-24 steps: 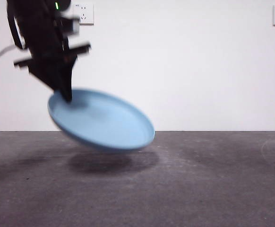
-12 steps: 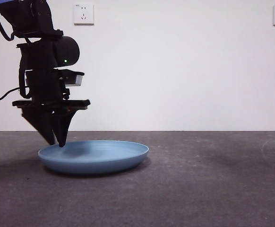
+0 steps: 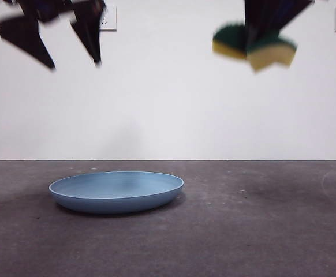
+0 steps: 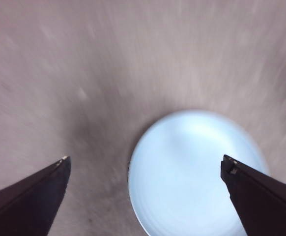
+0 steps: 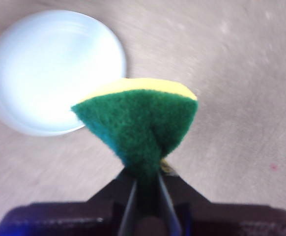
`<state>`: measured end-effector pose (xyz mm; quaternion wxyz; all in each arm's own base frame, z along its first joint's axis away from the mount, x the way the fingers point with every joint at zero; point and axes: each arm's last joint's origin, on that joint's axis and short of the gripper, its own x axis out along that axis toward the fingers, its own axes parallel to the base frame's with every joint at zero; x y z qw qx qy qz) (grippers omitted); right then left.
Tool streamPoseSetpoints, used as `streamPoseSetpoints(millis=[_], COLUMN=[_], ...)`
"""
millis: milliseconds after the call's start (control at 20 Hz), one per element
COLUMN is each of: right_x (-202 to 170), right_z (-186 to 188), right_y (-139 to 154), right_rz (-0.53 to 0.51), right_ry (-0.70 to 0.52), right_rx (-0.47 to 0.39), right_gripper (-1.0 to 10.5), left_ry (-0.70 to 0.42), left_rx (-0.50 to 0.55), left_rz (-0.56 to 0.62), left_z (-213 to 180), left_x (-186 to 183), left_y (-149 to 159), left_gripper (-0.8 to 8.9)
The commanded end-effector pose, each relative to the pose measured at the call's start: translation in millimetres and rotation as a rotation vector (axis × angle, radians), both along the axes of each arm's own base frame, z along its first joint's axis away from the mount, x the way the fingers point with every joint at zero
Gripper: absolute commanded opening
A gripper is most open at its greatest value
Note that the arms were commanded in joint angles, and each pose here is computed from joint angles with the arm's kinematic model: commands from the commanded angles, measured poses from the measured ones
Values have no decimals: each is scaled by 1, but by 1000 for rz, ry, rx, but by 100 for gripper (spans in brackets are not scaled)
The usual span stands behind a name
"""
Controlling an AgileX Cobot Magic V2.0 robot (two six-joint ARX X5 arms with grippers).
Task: Pick up the plate,pick up the cloth,clean the plate with the cloth
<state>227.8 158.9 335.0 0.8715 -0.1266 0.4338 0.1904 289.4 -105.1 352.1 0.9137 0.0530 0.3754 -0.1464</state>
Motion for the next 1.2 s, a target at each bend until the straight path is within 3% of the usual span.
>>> streamPoseSetpoints(millis=[50,400,650,850,900,950,1100,1200], right_x=[30,106,121,123,122,122,121,121], right_z=[-25,-120,-167,-175,-175,-175,-176,-175], right_y=[1,-7,-3,-2,-2,-2,-3,-3], right_rz=[-34,-125,-126,-119,-119,-119,-121,-120], right_ry=[58,253,350,365,366,369,376,376], right_rx=[8,0,-23,-36,-37,-38,-43,-43], right_gripper=[-12,-12,-12,11,66,190,648,662], left_ry=[-56,-179,-210,-223,-225,-225,-228,-229], left_rx=[-34,-135,-161,-169,-170,-170,-169,-168], left_rz=[1,-58,-128,-135,-135,-134,-136,-136], left_z=[17,13,0,1,1,1,1,1], left_x=[-22,-91,-124,-128,-128,-128,-128,-128], left_y=[3,9,9,10,10,10,10,10], left_gripper=[531,530,530,530,529,529,529,529])
